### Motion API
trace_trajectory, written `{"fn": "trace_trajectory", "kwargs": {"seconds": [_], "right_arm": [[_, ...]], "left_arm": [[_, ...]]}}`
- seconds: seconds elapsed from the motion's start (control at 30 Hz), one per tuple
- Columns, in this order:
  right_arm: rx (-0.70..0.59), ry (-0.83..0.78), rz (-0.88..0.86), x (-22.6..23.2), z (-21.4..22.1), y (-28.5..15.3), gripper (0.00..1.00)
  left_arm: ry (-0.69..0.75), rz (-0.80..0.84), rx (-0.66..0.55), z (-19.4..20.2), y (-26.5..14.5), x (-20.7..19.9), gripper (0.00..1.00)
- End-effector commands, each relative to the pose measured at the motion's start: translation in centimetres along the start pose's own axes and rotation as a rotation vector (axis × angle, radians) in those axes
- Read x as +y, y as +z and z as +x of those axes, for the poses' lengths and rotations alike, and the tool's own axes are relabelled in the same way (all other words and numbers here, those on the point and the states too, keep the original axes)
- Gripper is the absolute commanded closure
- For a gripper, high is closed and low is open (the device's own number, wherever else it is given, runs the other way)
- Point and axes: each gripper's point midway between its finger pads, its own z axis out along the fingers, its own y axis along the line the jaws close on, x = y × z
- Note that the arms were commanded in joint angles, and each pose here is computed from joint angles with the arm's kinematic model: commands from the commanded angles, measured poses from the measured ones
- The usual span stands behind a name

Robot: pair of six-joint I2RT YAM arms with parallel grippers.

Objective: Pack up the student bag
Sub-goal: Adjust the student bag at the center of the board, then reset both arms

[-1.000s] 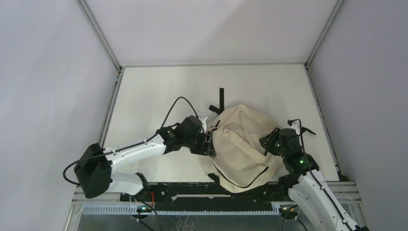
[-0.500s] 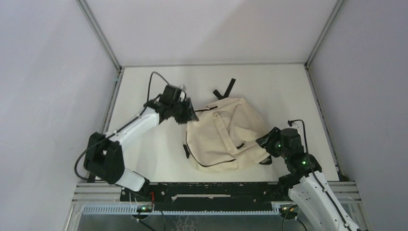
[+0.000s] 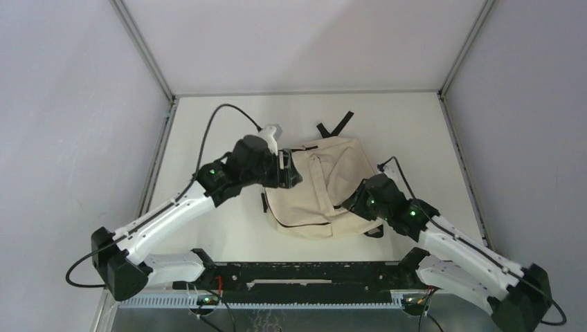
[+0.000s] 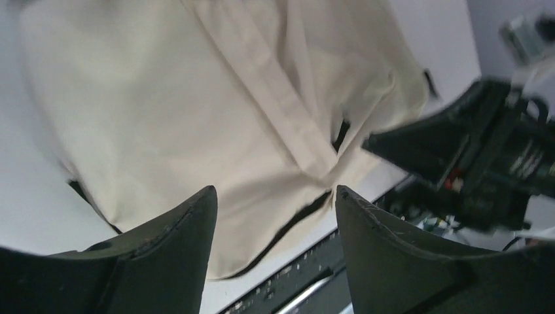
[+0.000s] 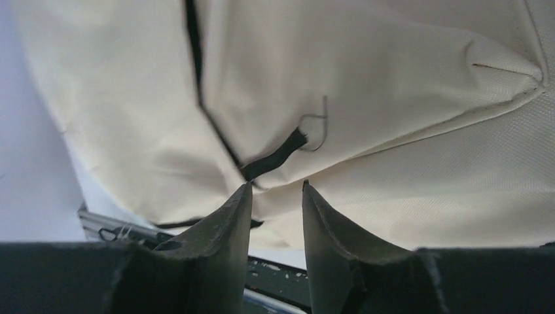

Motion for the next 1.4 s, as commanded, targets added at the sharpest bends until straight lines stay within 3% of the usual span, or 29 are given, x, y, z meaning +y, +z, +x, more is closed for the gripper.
{"fn": "trace_trajectory", "kwargs": {"seconds": [0.0,0.37,0.6,0.77,0.87,0.93,1.0,1.1,1.17,1.37], "right_arm": [[-0.040,0.107,0.031,0.9,-1.4,1.8,0.56],[-0.006,0.183,-0.017,2.6,-2.2,4.7,0.52],[0.015,0.087,-0.120,5.4,-1.5,4.6,0.59],[0.102,0.015,-0.223,7.4,0.1,4.7,0.80],[0.132,-0.078,-0.287,8.6,0.5,4.1,0.77],[0.122,-0.152,-0.220,7.5,0.2,3.5,0.69],[0.055,-0.198,-0.150,6.4,-1.4,2.5,0.55],[-0.135,-0.213,-0.018,4.0,-5.3,-0.4,0.38],[-0.320,-0.179,0.053,2.1,-8.6,-3.7,0.31],[-0.760,0.048,0.147,-4.3,-14.1,-13.5,0.15]], "left_arm": [[-0.028,0.029,0.129,5.9,2.0,0.3,0.29],[-0.018,-0.041,0.223,9.8,4.7,2.7,0.31],[-0.029,-0.084,0.212,10.0,4.6,3.9,0.48],[-0.061,-0.117,0.169,8.8,3.9,5.1,0.75],[-0.090,-0.131,0.113,7.2,2.5,6.3,0.78],[-0.107,-0.136,0.059,5.8,1.2,7.0,0.78],[-0.111,-0.145,-0.014,4.1,-0.4,7.8,0.75],[-0.100,-0.183,-0.137,1.6,-3.3,8.8,0.62],[-0.087,-0.218,-0.227,-0.2,-5.6,9.3,0.56],[-0.090,-0.349,-0.445,-3.1,-11.1,11.3,0.54]]}}
